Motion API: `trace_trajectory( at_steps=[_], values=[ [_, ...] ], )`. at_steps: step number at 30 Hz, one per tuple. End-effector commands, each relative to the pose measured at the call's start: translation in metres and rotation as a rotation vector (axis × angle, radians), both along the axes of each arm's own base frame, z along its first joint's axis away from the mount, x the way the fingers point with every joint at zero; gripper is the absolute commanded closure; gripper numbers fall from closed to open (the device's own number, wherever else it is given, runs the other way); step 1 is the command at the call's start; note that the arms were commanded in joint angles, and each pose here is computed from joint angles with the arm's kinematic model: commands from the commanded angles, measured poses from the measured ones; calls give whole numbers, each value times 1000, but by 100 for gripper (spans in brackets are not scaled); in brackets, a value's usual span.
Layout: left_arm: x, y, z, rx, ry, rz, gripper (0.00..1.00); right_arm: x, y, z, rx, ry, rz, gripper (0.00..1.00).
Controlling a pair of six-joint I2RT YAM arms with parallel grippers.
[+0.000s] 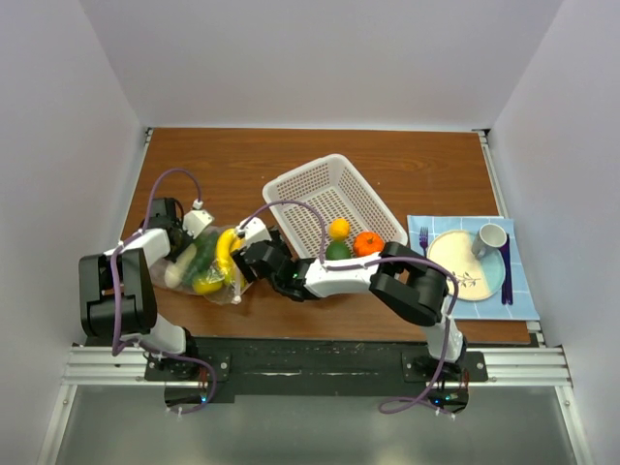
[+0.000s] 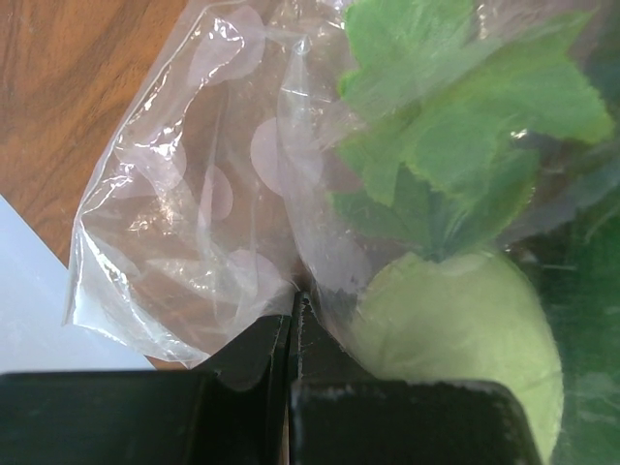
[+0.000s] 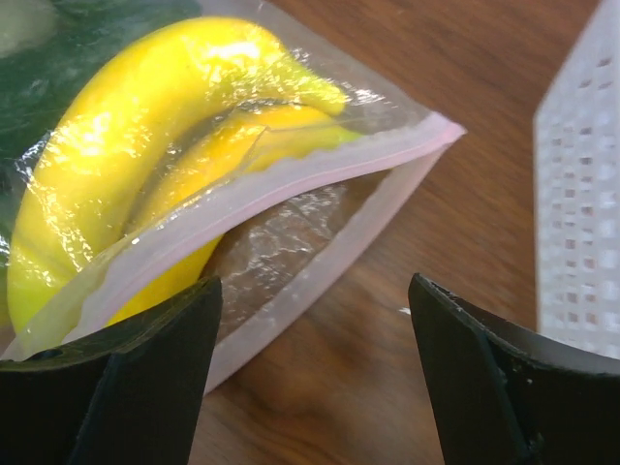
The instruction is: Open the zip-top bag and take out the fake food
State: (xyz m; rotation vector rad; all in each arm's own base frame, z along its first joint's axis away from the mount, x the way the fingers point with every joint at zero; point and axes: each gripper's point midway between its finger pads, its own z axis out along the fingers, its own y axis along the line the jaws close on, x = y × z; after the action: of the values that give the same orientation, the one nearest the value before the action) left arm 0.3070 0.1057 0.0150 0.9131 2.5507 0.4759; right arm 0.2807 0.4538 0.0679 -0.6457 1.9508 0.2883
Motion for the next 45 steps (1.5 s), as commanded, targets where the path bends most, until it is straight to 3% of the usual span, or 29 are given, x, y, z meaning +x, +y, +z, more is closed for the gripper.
trace_trajectory(
  at_steps=[1,7,15,23,27,32,35,40,41,44,45],
  values=[
    [0,-4,-8,-50,11,22,100,2,31,12,139,46,33,13],
    [2,-7,-9,-78,18,54,100,-3,50,17,304,153,93,5],
    [-11,-16,-14,-114,33,195,100,-10,67,33,422,219,125,1],
    [-45,-38,-16,-187,76,203,100,0,68,14,361,241,61,1],
    [-71,-65,-16,-278,149,119,100,3,73,10,348,246,49,2],
    [-82,-72,-13,-290,164,51,100,4,67,-9,280,269,21,5],
    [-87,-77,-13,-314,185,33,100,4,56,-24,229,271,0,12],
    [-75,-58,-13,-212,132,49,100,2,34,-24,156,222,-20,37],
    [-69,-53,-12,-187,109,52,100,2,28,-18,129,195,-23,48],
    [-63,-33,-10,-109,93,83,100,2,10,-8,61,140,-65,65],
    [-60,-29,-10,-104,89,92,100,1,1,-11,36,128,-82,66]
  ],
)
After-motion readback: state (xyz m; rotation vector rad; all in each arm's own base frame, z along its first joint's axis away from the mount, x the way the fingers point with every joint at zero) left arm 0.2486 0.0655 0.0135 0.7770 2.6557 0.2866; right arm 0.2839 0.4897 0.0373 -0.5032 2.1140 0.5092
